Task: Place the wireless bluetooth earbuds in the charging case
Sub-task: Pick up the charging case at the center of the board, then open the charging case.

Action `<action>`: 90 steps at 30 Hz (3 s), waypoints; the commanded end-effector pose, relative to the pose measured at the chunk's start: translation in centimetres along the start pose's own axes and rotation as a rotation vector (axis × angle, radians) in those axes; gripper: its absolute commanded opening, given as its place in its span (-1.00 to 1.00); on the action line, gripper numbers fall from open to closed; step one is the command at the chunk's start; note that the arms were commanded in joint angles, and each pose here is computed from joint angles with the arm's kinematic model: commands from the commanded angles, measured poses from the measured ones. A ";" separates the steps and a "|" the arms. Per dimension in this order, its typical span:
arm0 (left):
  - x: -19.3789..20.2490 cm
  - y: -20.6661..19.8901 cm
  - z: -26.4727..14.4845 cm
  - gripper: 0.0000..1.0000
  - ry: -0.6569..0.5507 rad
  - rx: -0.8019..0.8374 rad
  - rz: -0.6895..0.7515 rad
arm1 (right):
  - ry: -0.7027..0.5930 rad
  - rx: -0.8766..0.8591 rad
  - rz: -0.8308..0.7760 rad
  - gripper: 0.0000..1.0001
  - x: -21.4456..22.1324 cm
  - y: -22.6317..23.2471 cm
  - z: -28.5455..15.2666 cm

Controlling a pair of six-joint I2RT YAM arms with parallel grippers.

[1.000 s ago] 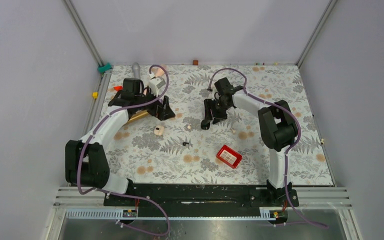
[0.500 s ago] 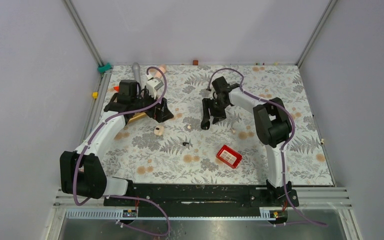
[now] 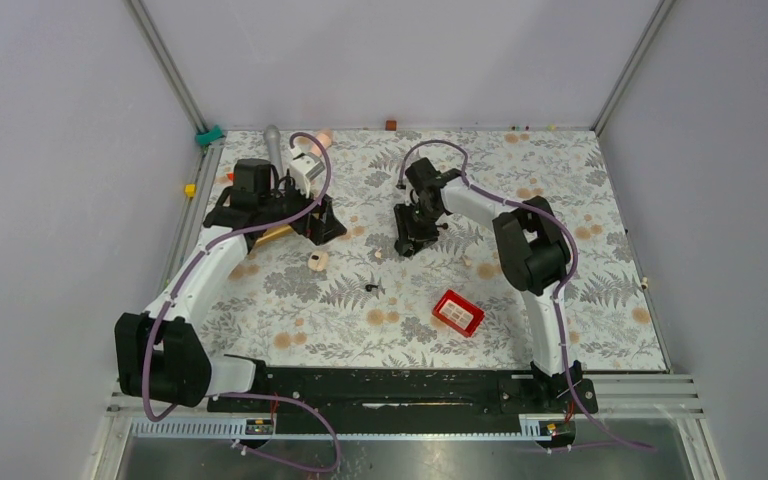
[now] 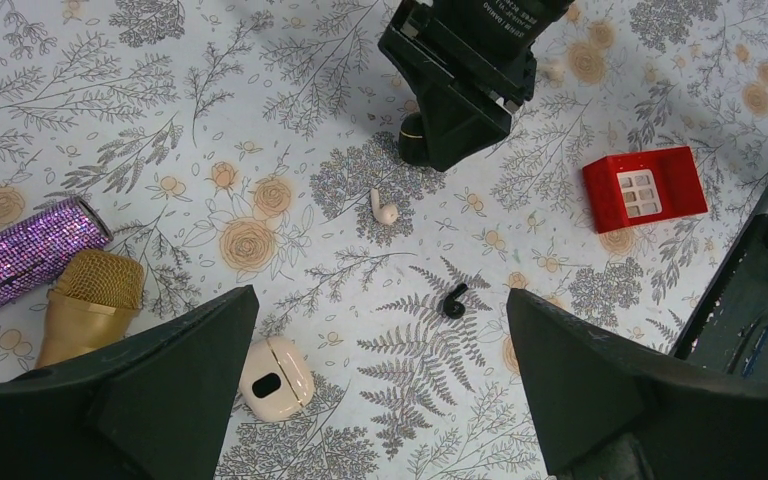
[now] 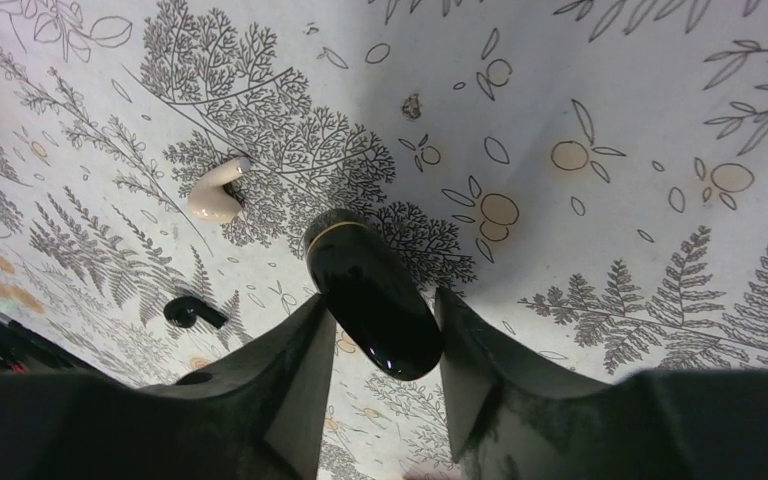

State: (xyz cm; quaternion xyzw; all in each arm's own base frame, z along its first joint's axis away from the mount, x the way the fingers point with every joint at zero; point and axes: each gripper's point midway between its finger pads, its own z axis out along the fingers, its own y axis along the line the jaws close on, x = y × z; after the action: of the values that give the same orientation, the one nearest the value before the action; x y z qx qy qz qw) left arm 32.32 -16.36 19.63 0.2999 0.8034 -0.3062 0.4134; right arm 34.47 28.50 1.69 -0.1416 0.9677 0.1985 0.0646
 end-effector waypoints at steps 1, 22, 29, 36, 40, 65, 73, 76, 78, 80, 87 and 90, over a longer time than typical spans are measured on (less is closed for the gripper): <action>-1.4 -0.4 -0.6 0.97 -0.054 -0.002 0.060 | 0.032 0.029 -0.025 -0.12 0.7 -0.1 0.7; -3.6 -6.9 -1.2 0.97 -0.087 0.373 0.120 | -0.370 -0.261 -0.601 -0.40 1.1 8.6 -17.5; -6.1 -13.0 -3.4 0.97 -0.134 0.542 0.246 | -0.463 -0.421 -0.724 -0.39 4.9 11.7 -23.2; -5.0 -18.2 -3.1 0.97 -0.069 0.691 0.287 | -0.486 -0.549 -0.788 -0.34 7.7 13.2 -24.6; -3.6 -19.4 -2.1 0.97 -0.024 0.737 0.275 | -0.497 -0.623 -0.796 -0.31 8.6 14.1 -25.0; -2.4 -20.2 0.0 0.15 0.005 0.784 0.186 | -0.489 -0.630 -0.751 -0.25 7.7 14.8 -21.5; -2.3 -20.2 0.0 -0.33 0.003 0.773 0.192 | -0.473 -0.606 -0.756 -0.24 7.7 14.3 -20.9; -2.2 -20.1 0.1 -0.49 0.006 0.772 0.188 | -0.465 -0.601 -0.760 -0.24 7.7 14.2 -20.7; -2.2 -20.1 0.2 -0.61 0.007 0.771 0.188 | -0.458 -0.598 -0.762 -0.24 7.8 14.1 -20.6; -2.2 -20.1 0.2 -0.75 0.009 0.772 0.188 | -0.448 -0.600 -0.764 -0.24 7.8 14.0 -20.4; -1.8 -20.1 0.2 -1.00 0.011 0.773 0.192 | -0.424 -0.637 -0.778 0.09 8.4 14.4 -20.7; -1.7 -20.1 0.2 -1.00 0.012 0.777 0.192 | -0.417 -0.666 -0.784 0.20 8.8 14.8 -21.1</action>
State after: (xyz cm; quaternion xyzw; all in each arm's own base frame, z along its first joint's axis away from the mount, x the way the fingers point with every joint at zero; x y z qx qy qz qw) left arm 19.05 -29.19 24.33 0.4888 0.6380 -0.5283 0.2738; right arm 20.57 30.49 23.45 -0.4450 0.7149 0.4657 0.2720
